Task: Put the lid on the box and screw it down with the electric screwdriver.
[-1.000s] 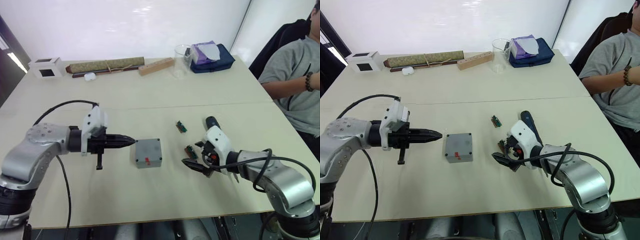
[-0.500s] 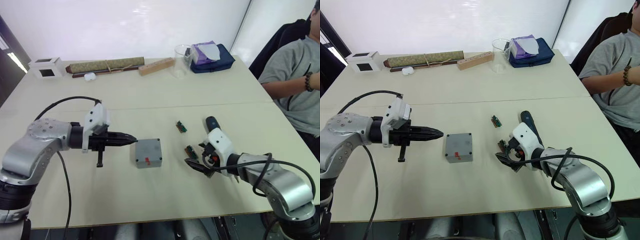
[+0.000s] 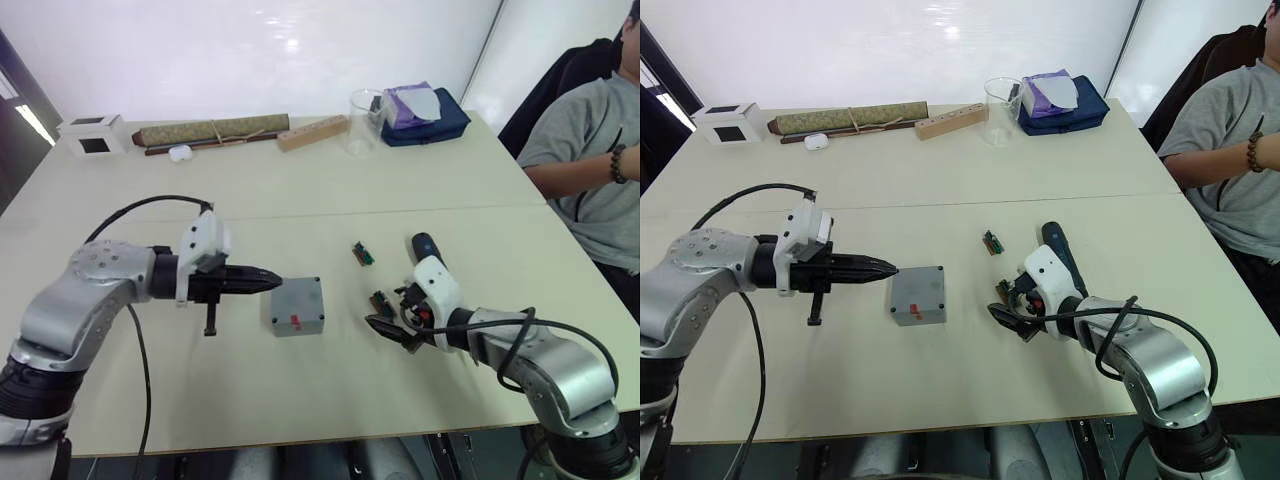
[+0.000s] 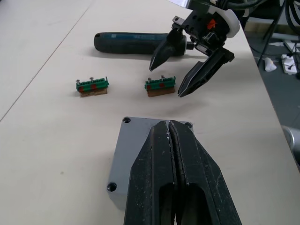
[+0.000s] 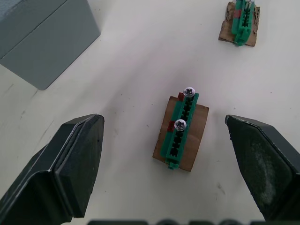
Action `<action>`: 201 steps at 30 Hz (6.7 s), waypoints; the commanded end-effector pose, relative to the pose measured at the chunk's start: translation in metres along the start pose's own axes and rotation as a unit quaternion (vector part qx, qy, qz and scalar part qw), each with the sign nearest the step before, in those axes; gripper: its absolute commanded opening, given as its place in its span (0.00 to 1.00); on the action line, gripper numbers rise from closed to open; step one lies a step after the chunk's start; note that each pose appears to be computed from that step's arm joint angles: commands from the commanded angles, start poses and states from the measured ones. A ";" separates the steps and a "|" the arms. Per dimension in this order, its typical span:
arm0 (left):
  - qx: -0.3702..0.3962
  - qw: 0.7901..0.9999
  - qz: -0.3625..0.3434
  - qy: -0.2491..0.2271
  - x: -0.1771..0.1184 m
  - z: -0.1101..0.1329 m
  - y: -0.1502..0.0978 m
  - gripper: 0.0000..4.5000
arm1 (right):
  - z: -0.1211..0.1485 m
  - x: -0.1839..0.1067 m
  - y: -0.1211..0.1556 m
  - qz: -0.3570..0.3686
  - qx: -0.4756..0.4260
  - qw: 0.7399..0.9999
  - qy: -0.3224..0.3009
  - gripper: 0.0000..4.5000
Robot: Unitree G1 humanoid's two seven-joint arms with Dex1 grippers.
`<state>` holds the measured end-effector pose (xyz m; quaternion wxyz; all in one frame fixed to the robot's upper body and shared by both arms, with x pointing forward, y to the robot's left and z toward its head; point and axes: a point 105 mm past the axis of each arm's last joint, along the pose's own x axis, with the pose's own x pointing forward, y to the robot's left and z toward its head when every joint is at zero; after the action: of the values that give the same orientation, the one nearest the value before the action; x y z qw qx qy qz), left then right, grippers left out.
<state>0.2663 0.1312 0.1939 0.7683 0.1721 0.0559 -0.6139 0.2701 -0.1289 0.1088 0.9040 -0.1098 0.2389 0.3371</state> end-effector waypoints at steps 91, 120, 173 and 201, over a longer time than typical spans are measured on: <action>0.006 0.995 0.091 0.037 -0.025 -0.009 -0.008 0.00 | 0.082 0.050 0.043 0.174 -0.087 0.980 -0.049 0.01; 0.017 0.995 0.094 0.028 -0.018 -0.008 -0.006 0.00 | 0.073 0.058 0.031 0.163 -0.095 0.982 -0.027 0.01; 0.041 0.997 -0.009 -0.064 0.027 0.022 0.001 0.00 | 0.084 -0.045 -0.049 -0.027 -0.049 0.994 0.092 1.00; 0.058 0.992 -0.030 -0.108 0.056 0.021 0.000 0.00 | 0.011 -0.013 -0.088 -0.045 0.133 0.931 0.336 1.00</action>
<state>0.2811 0.0710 0.1838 0.7394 0.1321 -0.0282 -0.6596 0.3252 -0.2049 0.1300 0.7981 -0.1098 0.5610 0.1905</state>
